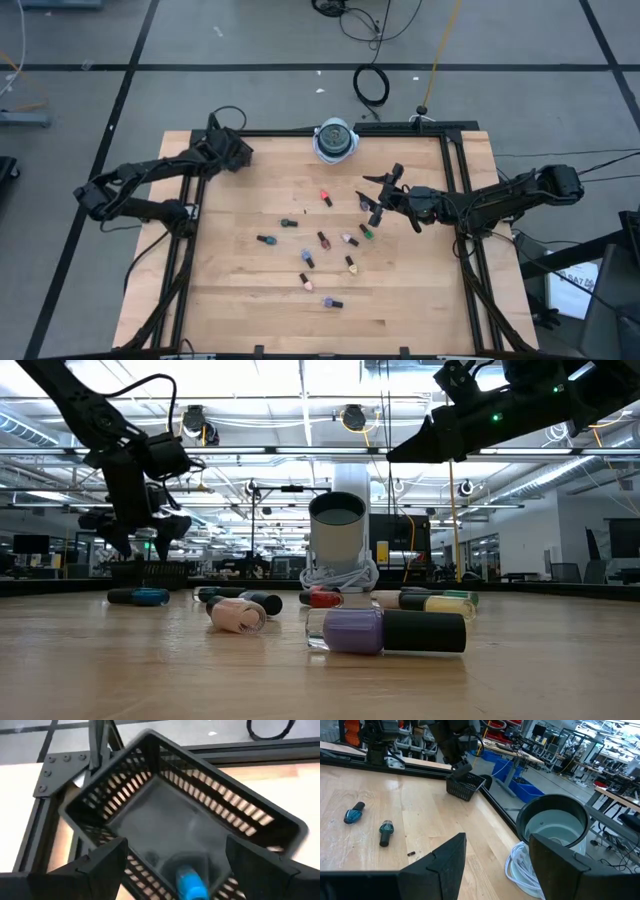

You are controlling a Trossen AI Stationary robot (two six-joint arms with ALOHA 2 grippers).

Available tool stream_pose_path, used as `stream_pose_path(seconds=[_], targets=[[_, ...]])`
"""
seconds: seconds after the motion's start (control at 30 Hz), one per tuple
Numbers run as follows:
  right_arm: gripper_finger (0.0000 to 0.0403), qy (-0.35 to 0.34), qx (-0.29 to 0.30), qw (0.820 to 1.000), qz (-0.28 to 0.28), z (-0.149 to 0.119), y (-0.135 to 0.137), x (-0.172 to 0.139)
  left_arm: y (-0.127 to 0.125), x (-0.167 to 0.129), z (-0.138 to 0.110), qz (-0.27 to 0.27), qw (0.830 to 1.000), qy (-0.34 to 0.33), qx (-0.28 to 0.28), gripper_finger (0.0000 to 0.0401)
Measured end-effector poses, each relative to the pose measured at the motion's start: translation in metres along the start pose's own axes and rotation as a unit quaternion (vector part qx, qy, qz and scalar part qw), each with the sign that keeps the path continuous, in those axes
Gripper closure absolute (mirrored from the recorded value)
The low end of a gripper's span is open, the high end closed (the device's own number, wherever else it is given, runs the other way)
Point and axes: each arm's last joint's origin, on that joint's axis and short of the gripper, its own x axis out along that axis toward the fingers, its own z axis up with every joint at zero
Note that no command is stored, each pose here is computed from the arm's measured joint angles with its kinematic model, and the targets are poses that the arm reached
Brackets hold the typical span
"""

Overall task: Pick & Place Nail Polish
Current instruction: Put the light blue nail polish bottle into the black bin, then put the green nail polish bottle into the black bin

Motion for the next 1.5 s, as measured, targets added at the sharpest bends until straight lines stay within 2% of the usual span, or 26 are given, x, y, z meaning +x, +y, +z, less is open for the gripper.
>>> stream_pose_path(seconds=[0.23,0.67,0.87,1.03,1.13,1.33,1.43,1.5], targets=[[0.02,0.001,-0.001,1.0,0.0,0.0,0.0,0.0,0.002,0.001,0.003,0.008,1.0,-0.012,0.004,0.0095],[0.02,0.003,0.002,1.0,0.001,-0.001,0.0,0.0,-0.001,0.001,0.005,0.0,0.999,-0.023,0.022,0.0093],[0.02,0.034,0.029,0.999,0.008,-0.007,0.002,0.0,-0.012,-0.018,0.011,-0.084,0.994,-0.064,0.024,0.011],[0.02,0.097,0.081,0.992,0.01,-0.021,0.003,-0.002,-0.019,-0.043,0.014,-0.174,0.979,-0.098,0.041,0.0116],[0.02,0.133,0.121,0.984,0.004,-0.029,0.005,-0.002,-0.023,-0.058,0.014,-0.233,0.964,-0.113,0.057,0.0114],[0.02,0.207,0.15,0.967,-0.01,-0.054,0.015,0.004,-0.036,-0.083,0.015,-0.348,0.921,-0.152,0.087,0.0116],[0.02,0.229,0.152,0.962,-0.007,-0.066,0.022,0.01,-0.043,-0.092,0.014,-0.385,0.902,-0.171,0.1,0.0114],[0.02,0.241,0.154,0.958,0.021,-0.071,0.026,0.012,-0.046,-0.096,0.012,-0.397,0.893,-0.18,0.11,0.0116]])
